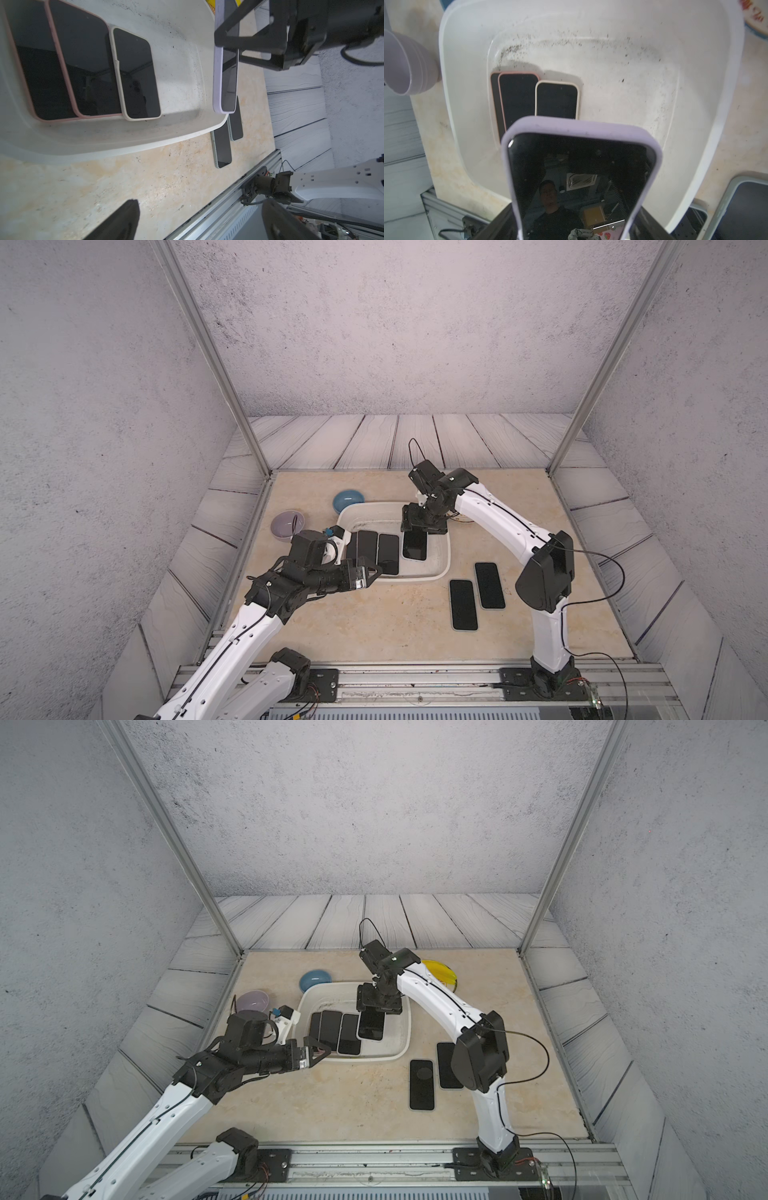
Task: Take the phone out of the storage box
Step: Pick up the phone from the storage box.
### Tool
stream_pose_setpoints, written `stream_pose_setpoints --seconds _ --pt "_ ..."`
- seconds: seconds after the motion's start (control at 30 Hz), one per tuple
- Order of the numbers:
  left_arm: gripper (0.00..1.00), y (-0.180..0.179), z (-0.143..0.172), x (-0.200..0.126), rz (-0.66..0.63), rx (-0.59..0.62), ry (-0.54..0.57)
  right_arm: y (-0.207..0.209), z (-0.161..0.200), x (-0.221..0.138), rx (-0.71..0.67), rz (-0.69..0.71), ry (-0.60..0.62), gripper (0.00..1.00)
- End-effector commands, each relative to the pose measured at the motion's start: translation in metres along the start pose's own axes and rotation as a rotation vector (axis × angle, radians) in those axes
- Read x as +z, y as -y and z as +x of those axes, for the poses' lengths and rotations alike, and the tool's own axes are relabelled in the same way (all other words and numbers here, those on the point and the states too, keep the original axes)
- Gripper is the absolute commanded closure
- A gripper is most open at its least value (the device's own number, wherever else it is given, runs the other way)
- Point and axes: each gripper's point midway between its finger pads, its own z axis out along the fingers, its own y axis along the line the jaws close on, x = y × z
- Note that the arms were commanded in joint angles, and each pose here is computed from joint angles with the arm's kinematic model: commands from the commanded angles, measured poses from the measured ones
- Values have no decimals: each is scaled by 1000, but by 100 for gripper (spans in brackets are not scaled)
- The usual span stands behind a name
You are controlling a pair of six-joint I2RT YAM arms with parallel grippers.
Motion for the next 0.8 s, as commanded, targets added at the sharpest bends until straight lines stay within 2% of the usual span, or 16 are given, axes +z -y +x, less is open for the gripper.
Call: stream_pose_setpoints --seconds 0.0,0.27,0.6,0.67,0.77 --pt "6 26 -17 7 124 12 55 -17 27 -25 -25 -131 -42 23" --pt "12 55 -9 36 191 73 -13 -20 55 -47 -4 -217 -46 23" --pt "21 67 -6 63 165 91 -76 -32 65 -64 -20 -253 -28 23" --pt "24 67 -9 66 157 88 -73 -32 68 -65 -25 -254 -27 23" --pt "34 66 -11 71 146 79 -77 -34 71 -64 -28 -258 -29 23"
